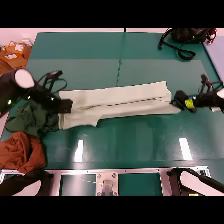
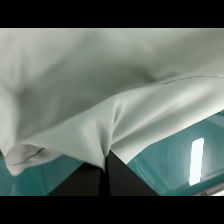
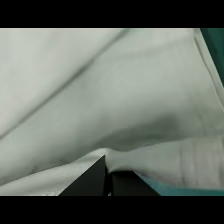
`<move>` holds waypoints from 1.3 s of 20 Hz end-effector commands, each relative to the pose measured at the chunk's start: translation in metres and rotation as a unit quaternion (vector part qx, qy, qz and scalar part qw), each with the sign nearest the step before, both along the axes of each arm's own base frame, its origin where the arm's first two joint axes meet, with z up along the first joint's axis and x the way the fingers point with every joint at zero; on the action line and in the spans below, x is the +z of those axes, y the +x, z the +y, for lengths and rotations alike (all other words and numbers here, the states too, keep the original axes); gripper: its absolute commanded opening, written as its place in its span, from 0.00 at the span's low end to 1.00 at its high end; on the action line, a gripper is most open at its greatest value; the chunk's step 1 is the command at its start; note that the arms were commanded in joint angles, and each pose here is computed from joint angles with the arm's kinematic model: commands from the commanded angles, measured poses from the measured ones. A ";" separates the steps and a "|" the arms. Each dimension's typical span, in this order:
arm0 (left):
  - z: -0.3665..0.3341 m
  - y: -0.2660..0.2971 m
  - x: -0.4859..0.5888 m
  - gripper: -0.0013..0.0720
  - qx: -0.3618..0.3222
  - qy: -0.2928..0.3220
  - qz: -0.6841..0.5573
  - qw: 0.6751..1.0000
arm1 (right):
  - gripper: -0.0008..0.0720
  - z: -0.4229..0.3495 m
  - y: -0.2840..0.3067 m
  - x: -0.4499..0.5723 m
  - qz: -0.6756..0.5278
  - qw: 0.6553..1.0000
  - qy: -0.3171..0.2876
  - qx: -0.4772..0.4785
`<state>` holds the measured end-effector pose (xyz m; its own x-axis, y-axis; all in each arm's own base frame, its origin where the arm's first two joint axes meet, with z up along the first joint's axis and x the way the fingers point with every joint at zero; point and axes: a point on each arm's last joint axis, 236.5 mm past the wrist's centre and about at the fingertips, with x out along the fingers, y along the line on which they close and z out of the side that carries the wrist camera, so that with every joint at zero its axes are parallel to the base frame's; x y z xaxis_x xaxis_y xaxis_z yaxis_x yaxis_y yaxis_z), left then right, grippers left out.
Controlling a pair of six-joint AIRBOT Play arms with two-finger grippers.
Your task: Fold the shirts.
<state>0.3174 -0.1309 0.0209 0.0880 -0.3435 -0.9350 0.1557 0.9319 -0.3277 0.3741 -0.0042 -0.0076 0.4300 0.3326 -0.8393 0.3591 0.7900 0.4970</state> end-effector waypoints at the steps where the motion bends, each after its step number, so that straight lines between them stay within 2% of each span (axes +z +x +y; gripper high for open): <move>1: 0.002 0.061 -0.001 0.05 0.001 0.022 -0.026 0.999 | 0.03 0.014 0.063 0.008 -0.030 0.999 -0.001 0.022; 6: 0.000 0.131 -0.028 0.05 0.006 0.041 -0.041 0.998 | 0.03 0.024 0.120 -0.039 -0.006 0.999 0.017 0.033; 7: -0.002 0.145 -0.035 0.05 0.010 0.038 -0.051 0.998 | 0.06 0.024 0.131 -0.050 -0.006 0.999 0.023 0.026; 9: -0.005 0.181 -0.043 0.74 0.037 0.030 -0.096 0.994 | 0.44 0.019 0.157 -0.064 -0.024 0.999 0.030 0.001; 10: -0.003 0.198 -0.039 0.77 0.056 0.030 -0.122 0.991 | 0.53 0.013 0.167 -0.065 -0.030 0.999 0.032 -0.005; 14: 0.033 0.223 0.005 0.77 0.094 0.061 -0.162 0.980 | 0.55 -0.023 0.172 -0.026 -0.047 0.998 0.027 0.032; 16: 0.047 0.211 0.017 0.77 0.097 0.066 -0.135 0.984 | 0.63 -0.051 0.157 -0.021 -0.034 0.998 0.031 0.042; 17: 0.051 0.203 0.017 0.67 0.094 0.070 -0.116 0.986 | 0.68 -0.064 0.147 -0.025 -0.022 0.998 0.036 0.043; 18: 0.051 0.192 0.015 0.38 0.085 0.076 -0.095 0.989 | 0.73 -0.073 0.136 -0.033 -0.004 0.998 0.047 0.045; 19: 0.052 0.183 0.011 0.16 0.068 0.081 -0.079 0.991 | 0.76 -0.079 0.124 -0.044 0.016 0.997 0.058 0.057; 20: 0.050 0.175 0.009 0.09 0.059 0.081 -0.062 0.993 | 0.82 -0.082 0.113 -0.055 0.035 0.995 0.070 0.070; 21: 0.046 0.170 0.009 0.09 0.056 0.073 -0.051 0.994 | 0.89 -0.082 0.102 -0.068 0.053 0.992 0.083 0.085; 26: 0.029 0.168 0.012 0.09 0.054 0.035 -0.046 0.997 | 0.89 -0.039 0.094 -0.096 0.068 0.972 0.176 0.138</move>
